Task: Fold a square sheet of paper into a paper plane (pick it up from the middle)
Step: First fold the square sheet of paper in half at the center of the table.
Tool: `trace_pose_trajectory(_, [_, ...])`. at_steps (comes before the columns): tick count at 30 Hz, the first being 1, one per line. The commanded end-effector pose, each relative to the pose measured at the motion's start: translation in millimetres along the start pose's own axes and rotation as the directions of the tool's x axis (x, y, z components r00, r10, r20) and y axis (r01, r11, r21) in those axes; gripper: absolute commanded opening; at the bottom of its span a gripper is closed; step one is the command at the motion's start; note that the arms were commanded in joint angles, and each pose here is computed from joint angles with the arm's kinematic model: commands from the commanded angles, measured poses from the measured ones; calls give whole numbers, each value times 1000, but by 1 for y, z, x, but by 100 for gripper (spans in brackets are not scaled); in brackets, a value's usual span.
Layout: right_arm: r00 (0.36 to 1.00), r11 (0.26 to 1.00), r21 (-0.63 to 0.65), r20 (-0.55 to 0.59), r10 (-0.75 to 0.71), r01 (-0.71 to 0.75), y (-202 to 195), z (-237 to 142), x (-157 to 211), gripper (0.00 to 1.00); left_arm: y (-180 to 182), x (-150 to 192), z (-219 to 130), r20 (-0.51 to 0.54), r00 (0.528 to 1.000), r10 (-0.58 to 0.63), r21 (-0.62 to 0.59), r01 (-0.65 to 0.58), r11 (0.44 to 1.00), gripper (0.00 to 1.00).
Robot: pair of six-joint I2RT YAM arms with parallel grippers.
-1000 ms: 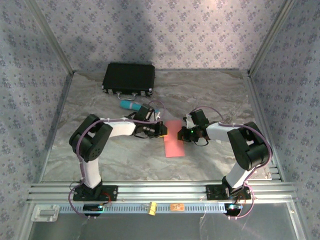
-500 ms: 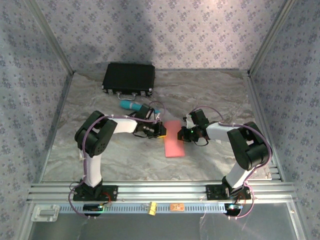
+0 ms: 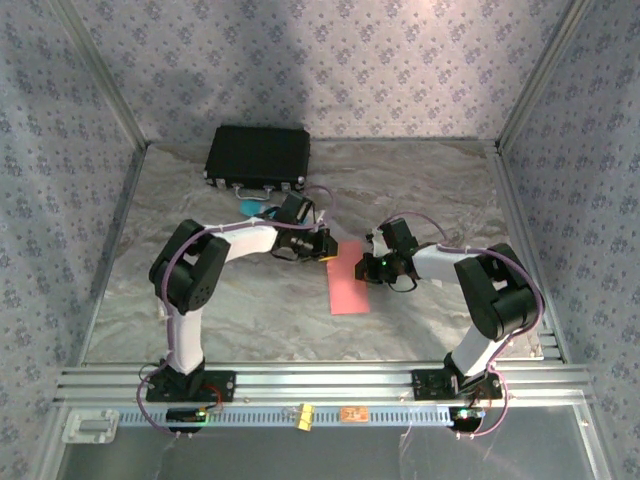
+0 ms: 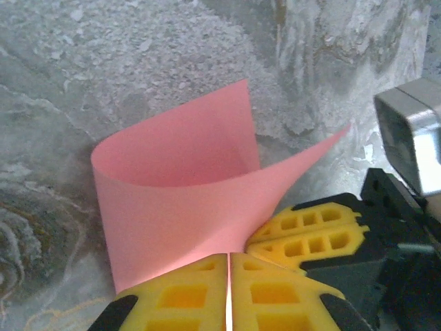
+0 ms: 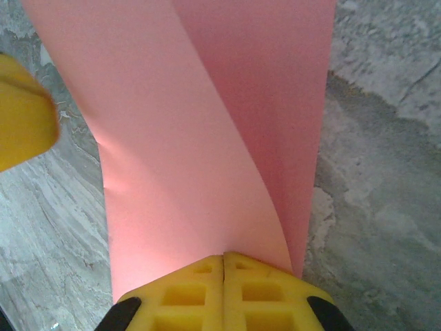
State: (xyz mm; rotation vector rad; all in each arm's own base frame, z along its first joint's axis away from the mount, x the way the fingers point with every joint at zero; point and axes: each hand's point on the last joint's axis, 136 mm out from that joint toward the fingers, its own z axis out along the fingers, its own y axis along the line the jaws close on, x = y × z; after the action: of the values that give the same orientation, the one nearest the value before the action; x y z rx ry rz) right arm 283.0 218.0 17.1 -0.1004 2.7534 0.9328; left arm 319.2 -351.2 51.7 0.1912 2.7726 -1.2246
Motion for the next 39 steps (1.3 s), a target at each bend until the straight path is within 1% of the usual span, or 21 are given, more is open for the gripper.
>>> trace_pose_trajectory(1, [983, 979, 184, -139, 115, -89, -48, 7, 51, 0, 30, 8, 18, -35, 997, -66, -46, 64, 997, 9])
trace_pose_trajectory(4, [984, 979, 185, -137, 114, -88, -48, 6, 51, 0, 46, 13, 24, -36, 994, -99, -76, 96, 992, 9])
trace_pose_trajectory(7, [983, 975, 200, -136, 122, -93, -51, 6, 52, 0, 49, 12, 25, -33, 994, -107, -85, 104, 991, 9])
trace_pose_trajectory(13, [985, 973, 209, -124, 120, -92, -52, 3, 52, 0, 22, -5, 14, -8, 998, -60, -40, 60, 997, 10])
trace_pose_trajectory(16, [986, 974, 206, -119, 119, -93, -52, 1, 51, 0, 13, -13, 10, -7, 999, -35, -46, 35, 998, 10])
trace_pose_trajectory(22, [987, 971, 218, -101, 124, -99, -54, -1, 52, 0, 32, -13, 20, -32, 998, -47, -110, 43, 993, 10])
trace_pose_trajectory(28, [989, 971, 215, -86, 122, -101, -54, -4, 52, 0, 50, -9, 31, -40, 997, -69, -142, 62, 988, 9])
trace_pose_trajectory(39, [988, 976, 194, -91, 121, -102, -52, -2, 53, 0, 54, -38, 17, 78, 996, -39, -224, 56, 973, 9])
